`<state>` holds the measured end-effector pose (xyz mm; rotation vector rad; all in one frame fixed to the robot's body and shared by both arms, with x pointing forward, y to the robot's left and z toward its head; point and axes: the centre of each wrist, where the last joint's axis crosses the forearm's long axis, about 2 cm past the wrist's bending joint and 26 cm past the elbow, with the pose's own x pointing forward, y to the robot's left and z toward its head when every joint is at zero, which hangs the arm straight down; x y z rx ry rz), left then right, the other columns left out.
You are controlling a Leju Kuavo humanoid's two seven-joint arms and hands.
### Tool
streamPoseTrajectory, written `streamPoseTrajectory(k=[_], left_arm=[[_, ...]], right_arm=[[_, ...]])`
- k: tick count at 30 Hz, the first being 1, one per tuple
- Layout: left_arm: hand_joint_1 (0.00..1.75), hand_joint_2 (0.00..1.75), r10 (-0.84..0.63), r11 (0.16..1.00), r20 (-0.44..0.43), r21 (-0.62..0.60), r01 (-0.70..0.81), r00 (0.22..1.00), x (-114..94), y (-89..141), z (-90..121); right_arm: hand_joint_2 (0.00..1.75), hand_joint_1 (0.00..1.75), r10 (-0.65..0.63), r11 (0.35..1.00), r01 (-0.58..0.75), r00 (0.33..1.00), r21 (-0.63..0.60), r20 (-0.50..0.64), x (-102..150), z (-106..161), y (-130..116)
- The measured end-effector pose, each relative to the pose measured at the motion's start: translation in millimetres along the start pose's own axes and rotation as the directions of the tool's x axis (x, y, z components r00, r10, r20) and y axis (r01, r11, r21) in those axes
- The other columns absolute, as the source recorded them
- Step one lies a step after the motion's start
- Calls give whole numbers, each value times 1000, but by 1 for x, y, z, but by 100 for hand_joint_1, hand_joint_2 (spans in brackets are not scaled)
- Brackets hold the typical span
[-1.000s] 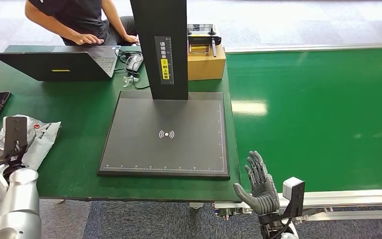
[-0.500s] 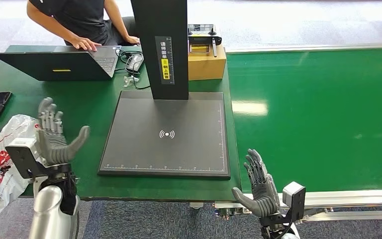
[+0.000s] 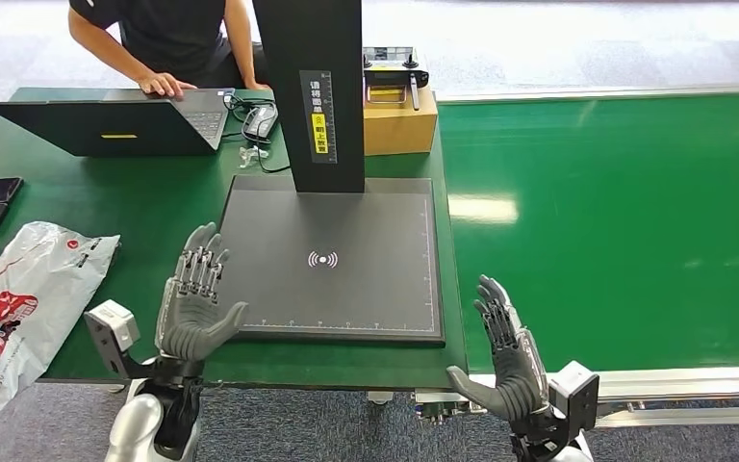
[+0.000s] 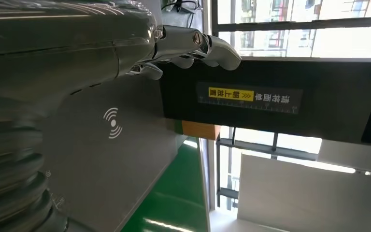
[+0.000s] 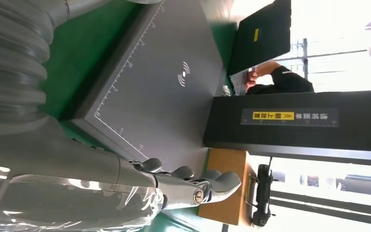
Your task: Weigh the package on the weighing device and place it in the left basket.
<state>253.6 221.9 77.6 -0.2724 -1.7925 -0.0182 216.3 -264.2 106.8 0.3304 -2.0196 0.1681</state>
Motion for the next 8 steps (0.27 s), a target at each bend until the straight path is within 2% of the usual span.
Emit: streamPoseTrajectory(k=[8], left_arm=[[0, 175, -11, 999, 6, -39, 11, 1000, 2, -3, 3]], right_arm=[[175, 0, 16, 999, -16, 1000, -37, -8, 6, -1, -2]])
